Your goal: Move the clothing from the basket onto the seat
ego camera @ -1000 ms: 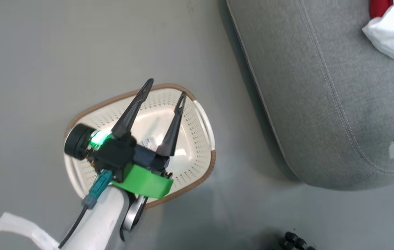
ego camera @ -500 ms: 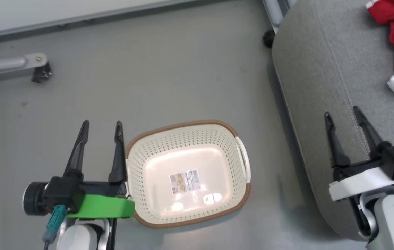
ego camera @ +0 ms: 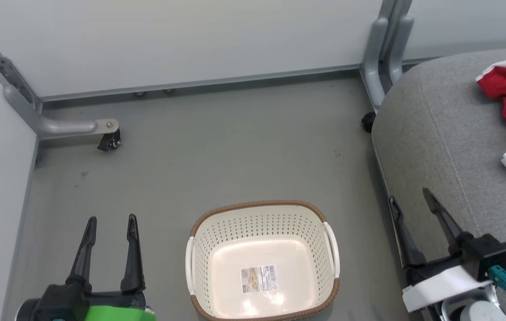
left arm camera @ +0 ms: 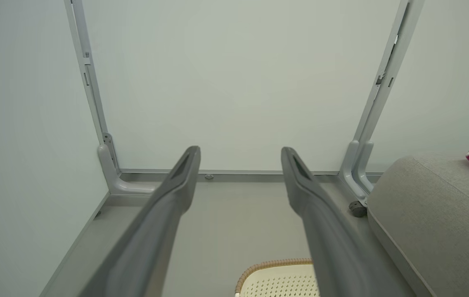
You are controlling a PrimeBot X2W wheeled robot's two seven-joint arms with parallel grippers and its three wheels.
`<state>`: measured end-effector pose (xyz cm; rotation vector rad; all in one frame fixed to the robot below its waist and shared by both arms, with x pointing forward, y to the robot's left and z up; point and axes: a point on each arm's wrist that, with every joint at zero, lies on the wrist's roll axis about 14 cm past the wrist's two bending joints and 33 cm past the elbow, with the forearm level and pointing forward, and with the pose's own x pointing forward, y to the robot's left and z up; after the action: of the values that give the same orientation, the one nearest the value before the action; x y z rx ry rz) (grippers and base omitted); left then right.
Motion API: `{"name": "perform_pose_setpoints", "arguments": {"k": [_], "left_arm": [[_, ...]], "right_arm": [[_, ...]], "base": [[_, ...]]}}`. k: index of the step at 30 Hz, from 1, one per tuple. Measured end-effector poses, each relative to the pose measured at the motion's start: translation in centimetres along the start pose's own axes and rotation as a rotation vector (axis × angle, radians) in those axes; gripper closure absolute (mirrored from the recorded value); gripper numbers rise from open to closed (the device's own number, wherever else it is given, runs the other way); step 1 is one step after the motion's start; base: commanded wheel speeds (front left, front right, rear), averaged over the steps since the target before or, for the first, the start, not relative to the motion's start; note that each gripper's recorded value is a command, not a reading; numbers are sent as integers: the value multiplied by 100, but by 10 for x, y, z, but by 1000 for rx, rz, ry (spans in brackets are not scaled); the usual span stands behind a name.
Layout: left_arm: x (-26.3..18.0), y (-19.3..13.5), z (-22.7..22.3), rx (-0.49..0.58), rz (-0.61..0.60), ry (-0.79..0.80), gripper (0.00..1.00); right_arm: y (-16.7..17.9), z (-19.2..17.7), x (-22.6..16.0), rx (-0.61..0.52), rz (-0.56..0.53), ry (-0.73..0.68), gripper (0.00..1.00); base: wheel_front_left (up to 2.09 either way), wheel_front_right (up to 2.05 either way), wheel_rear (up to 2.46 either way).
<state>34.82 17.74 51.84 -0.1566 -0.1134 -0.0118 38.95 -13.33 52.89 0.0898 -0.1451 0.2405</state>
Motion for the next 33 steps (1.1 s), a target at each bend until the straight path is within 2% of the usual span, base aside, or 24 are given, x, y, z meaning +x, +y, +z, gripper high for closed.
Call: {"name": "perform_pose_setpoints", "arguments": {"k": [13,33], "left_arm": [[-36,-3,16,29,-11,-42,0],[-40,-8,5,29,-38,-11,0]], "right_arm": [[5,24,-37,-3,-28,-55,0],[4,21,-49,4,-49,-46,0]], "base": [[0,0,0],[0,0,0]]}}
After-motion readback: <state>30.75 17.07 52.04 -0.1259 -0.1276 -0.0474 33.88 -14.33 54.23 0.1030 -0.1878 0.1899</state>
